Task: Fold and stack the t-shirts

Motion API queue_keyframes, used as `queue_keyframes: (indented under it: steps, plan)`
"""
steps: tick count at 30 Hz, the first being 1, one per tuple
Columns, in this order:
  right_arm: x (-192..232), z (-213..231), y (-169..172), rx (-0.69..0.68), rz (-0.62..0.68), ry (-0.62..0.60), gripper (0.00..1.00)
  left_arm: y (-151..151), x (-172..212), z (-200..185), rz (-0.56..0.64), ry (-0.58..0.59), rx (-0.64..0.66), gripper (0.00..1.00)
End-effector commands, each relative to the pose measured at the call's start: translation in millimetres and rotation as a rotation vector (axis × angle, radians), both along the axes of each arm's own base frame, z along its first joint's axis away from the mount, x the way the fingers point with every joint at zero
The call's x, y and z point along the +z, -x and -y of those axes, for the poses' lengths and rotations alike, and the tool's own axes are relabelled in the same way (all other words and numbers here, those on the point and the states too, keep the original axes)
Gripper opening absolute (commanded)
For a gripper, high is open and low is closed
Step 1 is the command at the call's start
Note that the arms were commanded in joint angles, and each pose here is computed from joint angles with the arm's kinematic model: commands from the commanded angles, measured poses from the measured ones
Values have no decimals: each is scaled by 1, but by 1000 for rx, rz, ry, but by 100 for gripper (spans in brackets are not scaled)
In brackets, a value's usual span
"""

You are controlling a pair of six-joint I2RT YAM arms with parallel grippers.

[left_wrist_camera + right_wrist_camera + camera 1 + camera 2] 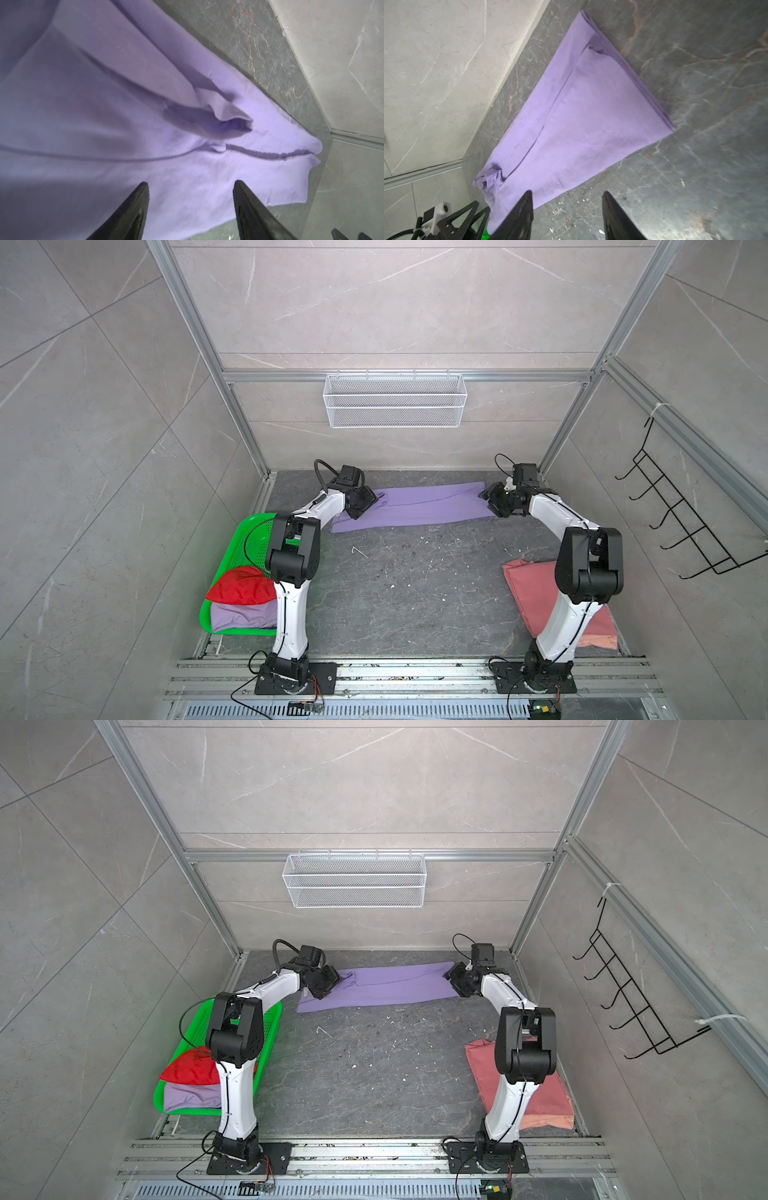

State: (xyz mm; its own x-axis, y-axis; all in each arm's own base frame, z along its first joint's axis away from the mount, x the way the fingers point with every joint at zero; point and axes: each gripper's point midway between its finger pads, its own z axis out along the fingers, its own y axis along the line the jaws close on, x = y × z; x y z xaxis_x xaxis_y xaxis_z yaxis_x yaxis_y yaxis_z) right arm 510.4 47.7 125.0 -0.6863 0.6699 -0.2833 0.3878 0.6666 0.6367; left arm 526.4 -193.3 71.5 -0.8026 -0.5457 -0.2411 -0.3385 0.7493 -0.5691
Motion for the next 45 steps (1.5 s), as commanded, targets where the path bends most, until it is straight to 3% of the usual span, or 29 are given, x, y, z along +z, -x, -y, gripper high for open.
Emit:
queue_keyframes:
  steps: [1,4,5,11,16,21,32,38,45]
  plan:
    - [-6,-10,-6,10,-10,-17,55,-35,11,11,85,57,11,68]
    - [-11,-12,-5,15,-23,-17,55,-55,20,19,121,88,3,68]
    - [-12,-12,-4,14,-26,-16,55,-59,5,21,104,90,5,68]
    - [-19,-14,-6,18,-37,-16,55,-85,29,26,189,130,9,67]
    - [-15,-17,-19,26,-11,-16,55,-86,36,18,199,135,27,67]
    - [-6,-27,-43,48,48,-19,55,-65,50,3,199,103,55,67]
    - [-42,-65,-80,114,19,-3,55,3,16,-29,34,-4,153,68]
    - [-79,-76,-67,146,-87,51,54,24,-14,-38,-48,-49,206,68]
    - [-112,-73,-23,241,-253,108,53,33,-53,-46,-135,-103,239,68]
